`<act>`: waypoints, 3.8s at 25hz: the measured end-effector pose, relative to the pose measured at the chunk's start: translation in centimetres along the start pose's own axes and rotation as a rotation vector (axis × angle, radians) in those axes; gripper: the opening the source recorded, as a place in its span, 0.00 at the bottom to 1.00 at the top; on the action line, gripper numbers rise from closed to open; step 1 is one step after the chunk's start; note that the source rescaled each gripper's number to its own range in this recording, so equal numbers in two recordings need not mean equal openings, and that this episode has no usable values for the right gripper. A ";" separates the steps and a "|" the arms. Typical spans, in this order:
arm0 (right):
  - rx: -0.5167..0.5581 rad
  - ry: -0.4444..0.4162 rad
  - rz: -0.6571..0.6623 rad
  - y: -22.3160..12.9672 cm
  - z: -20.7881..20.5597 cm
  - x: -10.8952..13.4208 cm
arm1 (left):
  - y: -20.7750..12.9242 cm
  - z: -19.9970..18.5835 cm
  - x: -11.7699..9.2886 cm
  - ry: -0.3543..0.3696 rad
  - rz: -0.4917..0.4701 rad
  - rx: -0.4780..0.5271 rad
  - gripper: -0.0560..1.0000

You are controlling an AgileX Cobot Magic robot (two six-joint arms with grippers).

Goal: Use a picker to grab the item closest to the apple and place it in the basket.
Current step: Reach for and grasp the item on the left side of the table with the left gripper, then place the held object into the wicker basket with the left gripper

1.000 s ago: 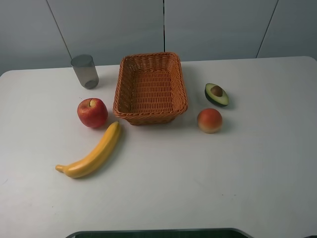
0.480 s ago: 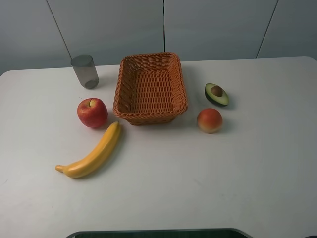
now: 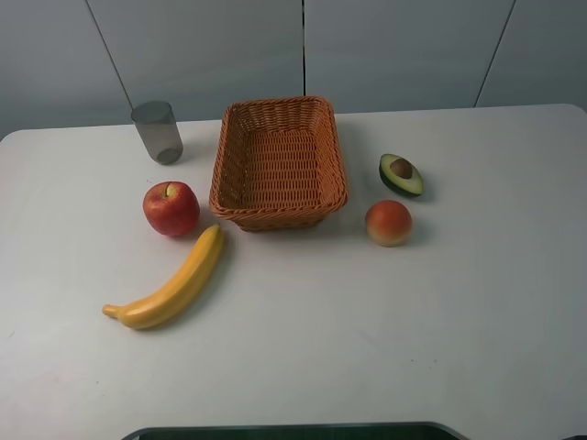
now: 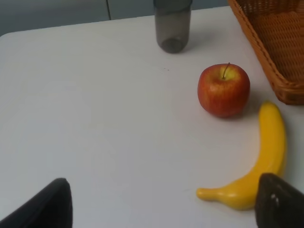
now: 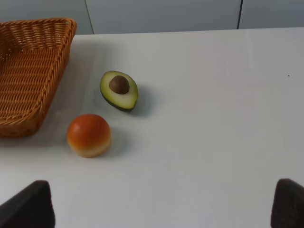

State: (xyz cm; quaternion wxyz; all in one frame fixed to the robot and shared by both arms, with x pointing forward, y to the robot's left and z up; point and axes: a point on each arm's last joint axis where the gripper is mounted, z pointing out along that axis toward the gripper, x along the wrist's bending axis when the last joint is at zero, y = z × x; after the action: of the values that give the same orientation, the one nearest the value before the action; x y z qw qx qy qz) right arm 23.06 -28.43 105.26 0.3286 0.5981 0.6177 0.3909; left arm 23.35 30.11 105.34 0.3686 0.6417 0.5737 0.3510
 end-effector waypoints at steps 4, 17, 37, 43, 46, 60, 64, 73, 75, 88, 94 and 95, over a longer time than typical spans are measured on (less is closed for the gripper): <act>0.000 0.000 0.000 0.0 0.0 0.0 | 1.4 1.4 -0.4 -0.061 0.040 0.078 0.98; 0.000 0.000 0.000 0.0 0.0 0.0 | 7.2 12.1 -2.6 -0.336 0.090 0.484 0.98; 0.000 0.000 0.000 0.0 0.0 0.0 | 1.7 25.7 -12.5 -0.340 0.281 0.801 0.98; 0.000 0.000 0.000 0.0 0.0 0.0 | 0.1 27.8 -13.5 -0.293 0.283 0.848 0.98; 0.000 0.000 0.000 0.0 0.0 0.0 | -0.4 28.5 -13.5 -0.257 0.284 0.859 0.98; 0.000 0.000 0.000 0.0 0.0 0.0 | -3.7 31.3 -13.9 -0.234 0.293 0.907 0.98; 0.000 0.000 0.000 0.0 0.0 0.0 | -3.6 31.5 -14.1 -0.237 0.277 0.884 0.98; 0.000 0.000 0.000 0.0 0.0 0.0 | -3.6 31.4 -14.1 -0.235 0.276 0.886 0.06; 0.000 0.000 0.000 0.0 0.0 0.0 | -3.6 31.4 -14.1 -0.234 0.277 0.890 0.06; 0.000 0.000 0.000 0.0 0.0 0.0 | -3.6 31.5 -14.1 -0.235 0.277 0.884 0.06; 0.000 0.000 0.000 0.0 0.0 0.0 | -3.5 31.5 -14.1 -0.236 0.273 0.877 0.06; 0.000 0.000 0.000 0.0 0.0 0.0 | -3.5 31.5 -14.1 -0.236 0.273 0.877 0.06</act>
State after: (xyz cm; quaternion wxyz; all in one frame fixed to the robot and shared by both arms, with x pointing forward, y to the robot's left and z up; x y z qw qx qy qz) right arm 23.06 -28.43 105.26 0.3286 0.5981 0.6177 0.3909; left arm 47.84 14.11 86.69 0.0759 0.8420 0.5322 0.0456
